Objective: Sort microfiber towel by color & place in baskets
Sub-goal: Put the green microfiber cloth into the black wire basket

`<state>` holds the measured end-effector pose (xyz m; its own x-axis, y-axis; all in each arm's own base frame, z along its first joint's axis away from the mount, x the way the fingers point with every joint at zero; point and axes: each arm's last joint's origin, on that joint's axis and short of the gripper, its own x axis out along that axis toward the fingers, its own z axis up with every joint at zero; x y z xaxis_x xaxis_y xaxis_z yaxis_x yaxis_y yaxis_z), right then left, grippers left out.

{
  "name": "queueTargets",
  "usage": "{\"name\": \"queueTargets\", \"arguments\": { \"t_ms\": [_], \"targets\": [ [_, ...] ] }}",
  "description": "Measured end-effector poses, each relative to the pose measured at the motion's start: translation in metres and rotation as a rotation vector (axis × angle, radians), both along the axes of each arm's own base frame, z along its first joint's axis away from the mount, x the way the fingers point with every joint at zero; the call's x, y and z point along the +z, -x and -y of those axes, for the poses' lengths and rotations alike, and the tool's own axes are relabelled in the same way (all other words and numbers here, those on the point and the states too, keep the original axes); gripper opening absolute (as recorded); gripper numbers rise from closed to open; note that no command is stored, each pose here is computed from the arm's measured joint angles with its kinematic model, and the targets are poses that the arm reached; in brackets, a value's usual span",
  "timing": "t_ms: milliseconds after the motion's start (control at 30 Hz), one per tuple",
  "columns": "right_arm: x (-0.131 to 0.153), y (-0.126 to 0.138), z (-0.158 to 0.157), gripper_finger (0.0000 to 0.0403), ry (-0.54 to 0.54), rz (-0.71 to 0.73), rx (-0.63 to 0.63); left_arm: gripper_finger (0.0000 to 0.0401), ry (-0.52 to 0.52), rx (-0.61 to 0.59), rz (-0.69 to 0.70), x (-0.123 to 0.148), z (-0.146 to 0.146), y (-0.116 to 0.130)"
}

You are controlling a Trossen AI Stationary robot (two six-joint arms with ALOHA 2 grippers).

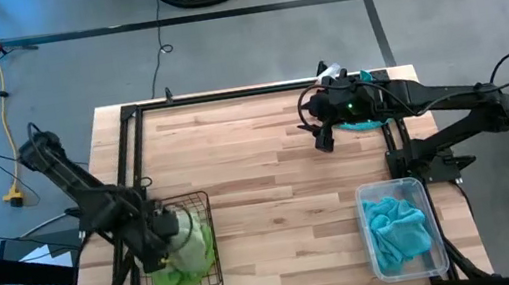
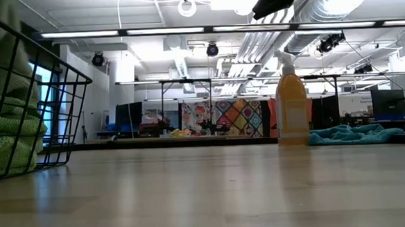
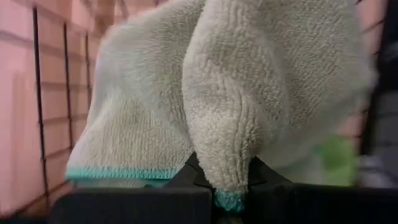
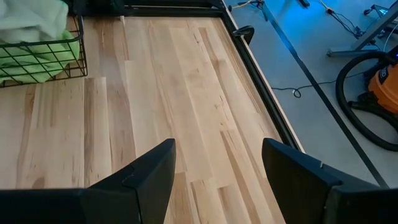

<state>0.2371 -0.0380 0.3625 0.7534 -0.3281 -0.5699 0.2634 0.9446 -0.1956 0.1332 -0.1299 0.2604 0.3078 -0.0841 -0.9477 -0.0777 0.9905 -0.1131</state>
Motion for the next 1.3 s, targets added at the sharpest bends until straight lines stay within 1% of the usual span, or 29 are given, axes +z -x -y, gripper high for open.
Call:
{"name": "queueTargets", "arguments": {
  "t_ms": [67, 167, 267, 333, 433, 567, 667, 767, 867, 933, 1067, 1300],
  "targets": [
    [0.000, 0.000, 0.000, 0.0236, -0.002, 0.001, -0.001, 0.0000, -0.060, -0.005, -0.029, -0.008, 0.006, 0.000],
    [-0.001, -0.001, 0.000, 0.0236, -0.002, -0.001, -0.002, 0.0000, -0.128, 0.000, 0.008, -0.017, 0.015, -0.008],
    [-0.002, -0.002, 0.000, 0.0236, -0.003, -0.005, -0.002, 0.0000, -0.173, 0.012, 0.028, -0.029, 0.023, -0.017],
    [-0.002, -0.002, 0.000, 0.0236, -0.004, -0.010, -0.002, 0.0000, -0.172, 0.035, 0.004, -0.041, 0.026, -0.021],
    [-0.003, -0.004, 0.000, 0.0236, -0.004, -0.012, -0.002, 0.0000, -0.110, 0.111, -0.063, -0.063, 0.030, -0.026],
    [-0.004, -0.004, 0.001, 0.0236, -0.009, -0.010, -0.006, 0.0000, -0.044, 0.197, -0.062, -0.091, 0.035, -0.029],
    [-0.004, -0.005, 0.001, 0.0236, -0.010, -0.012, -0.006, 0.0000, -0.057, 0.234, -0.072, -0.101, 0.035, -0.029],
    [-0.004, -0.005, 0.001, 0.0236, -0.010, -0.012, -0.006, 0.0007, -0.074, 0.239, -0.064, -0.103, 0.035, -0.030],
    [-0.004, -0.005, 0.001, 0.0236, -0.010, -0.012, -0.007, 0.0024, -0.088, 0.223, -0.053, -0.103, 0.034, -0.030],
    [-0.004, -0.005, 0.001, 0.0236, -0.010, -0.012, -0.007, 0.0042, -0.090, 0.220, -0.053, -0.103, 0.034, -0.030],
    [-0.004, -0.005, 0.001, 0.0236, -0.010, -0.012, -0.007, 0.0090, -0.078, 0.219, -0.062, -0.102, 0.034, -0.029],
    [-0.004, -0.005, 0.001, 0.0236, -0.010, -0.012, -0.007, 0.0170, -0.020, 0.225, -0.026, -0.086, 0.032, -0.027]
  ]
}}
